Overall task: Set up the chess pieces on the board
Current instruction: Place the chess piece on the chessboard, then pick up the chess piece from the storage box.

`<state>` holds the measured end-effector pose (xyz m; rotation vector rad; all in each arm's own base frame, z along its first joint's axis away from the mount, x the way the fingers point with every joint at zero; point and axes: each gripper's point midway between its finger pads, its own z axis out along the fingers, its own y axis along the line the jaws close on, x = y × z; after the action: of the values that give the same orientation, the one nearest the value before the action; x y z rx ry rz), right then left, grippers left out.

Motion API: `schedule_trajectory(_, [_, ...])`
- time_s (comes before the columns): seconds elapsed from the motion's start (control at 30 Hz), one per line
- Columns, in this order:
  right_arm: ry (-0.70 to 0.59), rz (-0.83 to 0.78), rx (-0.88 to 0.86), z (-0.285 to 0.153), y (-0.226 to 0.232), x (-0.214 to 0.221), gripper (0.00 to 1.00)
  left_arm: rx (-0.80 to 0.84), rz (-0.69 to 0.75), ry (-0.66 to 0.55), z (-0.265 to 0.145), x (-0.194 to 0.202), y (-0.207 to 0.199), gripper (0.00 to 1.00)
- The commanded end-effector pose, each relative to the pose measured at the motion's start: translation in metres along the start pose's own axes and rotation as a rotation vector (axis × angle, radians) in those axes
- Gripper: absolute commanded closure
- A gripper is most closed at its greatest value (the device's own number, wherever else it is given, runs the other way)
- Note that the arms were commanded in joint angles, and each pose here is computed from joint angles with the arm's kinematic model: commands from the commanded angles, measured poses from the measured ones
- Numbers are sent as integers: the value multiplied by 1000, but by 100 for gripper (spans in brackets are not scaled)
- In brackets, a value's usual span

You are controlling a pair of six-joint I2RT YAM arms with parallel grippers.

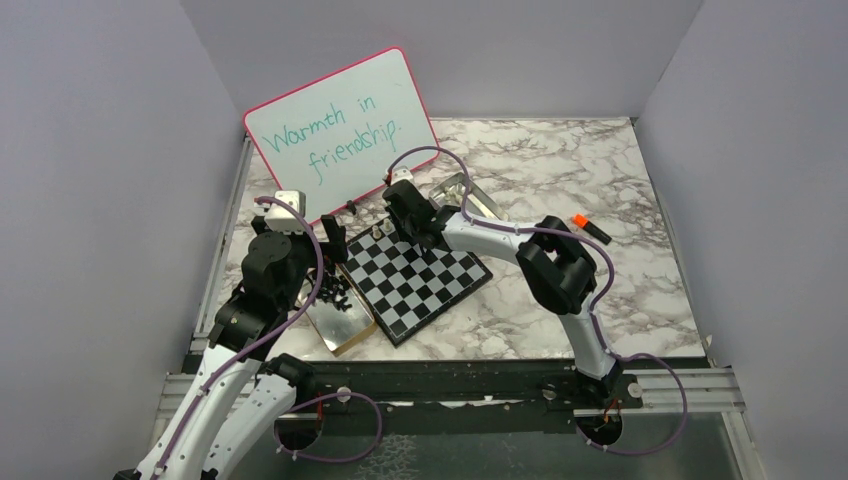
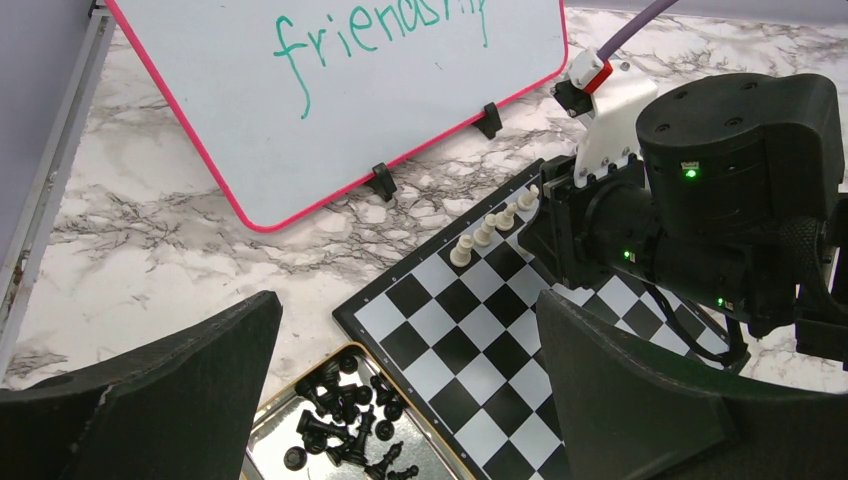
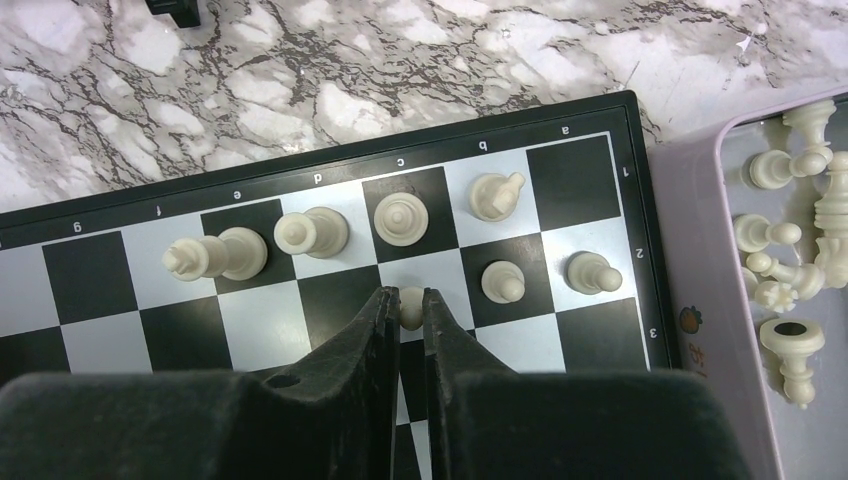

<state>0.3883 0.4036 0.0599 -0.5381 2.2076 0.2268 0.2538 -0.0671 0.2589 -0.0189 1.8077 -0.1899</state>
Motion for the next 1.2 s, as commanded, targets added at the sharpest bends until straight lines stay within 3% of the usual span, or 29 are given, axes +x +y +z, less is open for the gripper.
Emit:
schedule_trajectory(0.0, [13, 2, 47, 6, -8, 3, 82, -1, -10, -17, 1, -2, 0, 1])
schedule_trajectory(0.4, [1, -7, 28, 4, -5, -3, 78, 2, -10, -16, 1, -2, -1, 1])
schedule_trajectory(0.8, [-72, -11, -5, -37, -10, -48, 72, 4, -10, -11, 3, -2, -2, 1])
schedule_trajectory(1.0, [-131, 11, 1, -55, -36, -69, 72, 14, -11, -11, 2, -1, -3, 1])
schedule_trajectory(1.17, [-139, 45, 61, -49, -84, -76, 72, 19, -7, -10, 2, 0, -4, 1])
